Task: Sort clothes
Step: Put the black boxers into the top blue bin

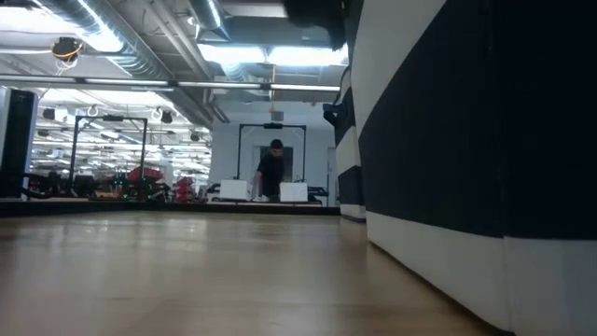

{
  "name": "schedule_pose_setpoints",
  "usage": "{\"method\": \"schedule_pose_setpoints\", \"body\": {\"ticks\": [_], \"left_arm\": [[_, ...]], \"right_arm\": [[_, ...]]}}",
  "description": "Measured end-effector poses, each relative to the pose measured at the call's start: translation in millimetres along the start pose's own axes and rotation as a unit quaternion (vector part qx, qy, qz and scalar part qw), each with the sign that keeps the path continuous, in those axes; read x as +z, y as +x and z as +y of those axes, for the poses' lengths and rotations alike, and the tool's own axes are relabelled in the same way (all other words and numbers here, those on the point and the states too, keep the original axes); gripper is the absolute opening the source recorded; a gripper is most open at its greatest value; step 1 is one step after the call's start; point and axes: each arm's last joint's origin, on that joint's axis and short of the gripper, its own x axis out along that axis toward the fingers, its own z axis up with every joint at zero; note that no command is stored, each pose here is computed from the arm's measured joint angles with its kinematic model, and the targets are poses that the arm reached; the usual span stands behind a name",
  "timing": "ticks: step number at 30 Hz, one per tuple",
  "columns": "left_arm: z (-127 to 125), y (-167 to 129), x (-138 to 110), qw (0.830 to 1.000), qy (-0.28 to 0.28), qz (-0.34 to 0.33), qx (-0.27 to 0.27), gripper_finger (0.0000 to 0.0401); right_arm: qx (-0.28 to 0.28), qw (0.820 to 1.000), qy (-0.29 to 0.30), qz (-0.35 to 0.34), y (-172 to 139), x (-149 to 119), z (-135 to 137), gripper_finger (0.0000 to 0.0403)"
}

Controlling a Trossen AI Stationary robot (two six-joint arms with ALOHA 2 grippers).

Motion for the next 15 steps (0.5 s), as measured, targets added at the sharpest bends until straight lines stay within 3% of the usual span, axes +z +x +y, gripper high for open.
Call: {"method": "schedule_pose_setpoints", "body": {"ticks": [8, 15], "left_arm": [[0.0, 0.2, -0.3, 1.000, 0.000, 0.001, 0.000, 0.0189], [-0.1, 0.2, -0.4, 1.000, -0.001, 0.001, 0.000, 0.0189]], "right_arm": [[-0.094, 0.995, 0.025, 0.016, -18.7, -2.7, -72.3, 0.0034], [-0.166, 0.982, 0.042, 0.083, -16.0, -21.8, -120.0, 0.0034]]}}
